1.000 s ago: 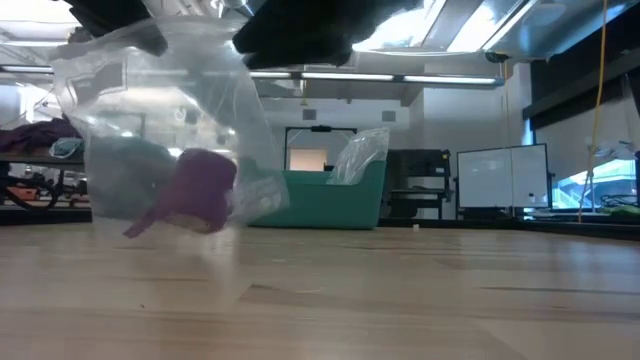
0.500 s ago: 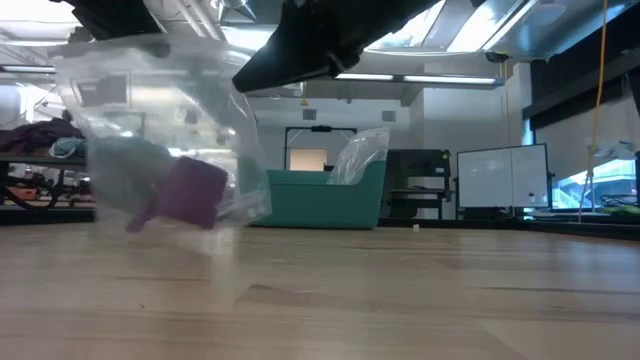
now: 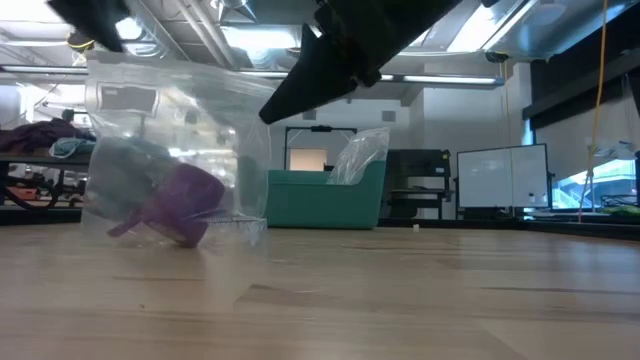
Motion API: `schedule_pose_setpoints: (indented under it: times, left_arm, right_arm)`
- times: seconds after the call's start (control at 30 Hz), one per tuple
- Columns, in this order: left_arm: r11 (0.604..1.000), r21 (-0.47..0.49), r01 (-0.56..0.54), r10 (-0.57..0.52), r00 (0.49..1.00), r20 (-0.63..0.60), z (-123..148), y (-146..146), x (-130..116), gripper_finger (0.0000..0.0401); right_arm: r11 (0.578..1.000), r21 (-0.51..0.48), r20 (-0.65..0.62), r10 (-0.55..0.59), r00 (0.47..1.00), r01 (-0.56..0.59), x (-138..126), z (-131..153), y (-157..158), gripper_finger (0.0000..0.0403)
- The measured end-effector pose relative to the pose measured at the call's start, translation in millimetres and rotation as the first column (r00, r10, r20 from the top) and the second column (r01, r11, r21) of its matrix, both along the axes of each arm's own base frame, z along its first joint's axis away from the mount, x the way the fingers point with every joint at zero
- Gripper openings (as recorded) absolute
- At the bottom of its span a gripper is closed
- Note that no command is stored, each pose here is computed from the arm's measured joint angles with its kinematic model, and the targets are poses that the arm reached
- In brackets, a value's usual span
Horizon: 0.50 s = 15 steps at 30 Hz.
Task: Roll bandage
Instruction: Close the zip bag
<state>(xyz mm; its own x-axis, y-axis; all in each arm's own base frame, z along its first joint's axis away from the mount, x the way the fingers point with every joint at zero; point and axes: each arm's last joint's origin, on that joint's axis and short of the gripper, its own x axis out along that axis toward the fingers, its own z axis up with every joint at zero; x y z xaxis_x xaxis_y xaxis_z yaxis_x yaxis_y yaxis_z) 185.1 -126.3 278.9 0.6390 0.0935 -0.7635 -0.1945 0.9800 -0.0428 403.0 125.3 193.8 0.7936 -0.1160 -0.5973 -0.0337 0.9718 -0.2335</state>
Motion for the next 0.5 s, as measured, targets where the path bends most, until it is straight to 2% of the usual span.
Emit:
schedule_pose_setpoints:
  times: [0.3, 0.5]
  left_arm:
    - [0.998, 0.058, -0.04, 0.043, 0.997, -0.058, -31.8, -3.2, -19.0, 0.0135]
    - [0.999, 0.04, -0.002, 0.003, 1.0, -0.006, -30.3, -6.0, -12.8, 0.0132]
  right_arm:
    - [1.0, 0.015, 0.007, 0.012, 1.0, -0.012, 0.9, 0.3, 0.8, 0.0009]
    - [1.0, 0.015, 0.004, 0.012, 1.0, -0.012, 1.0, -0.6, 0.8, 0.0006]
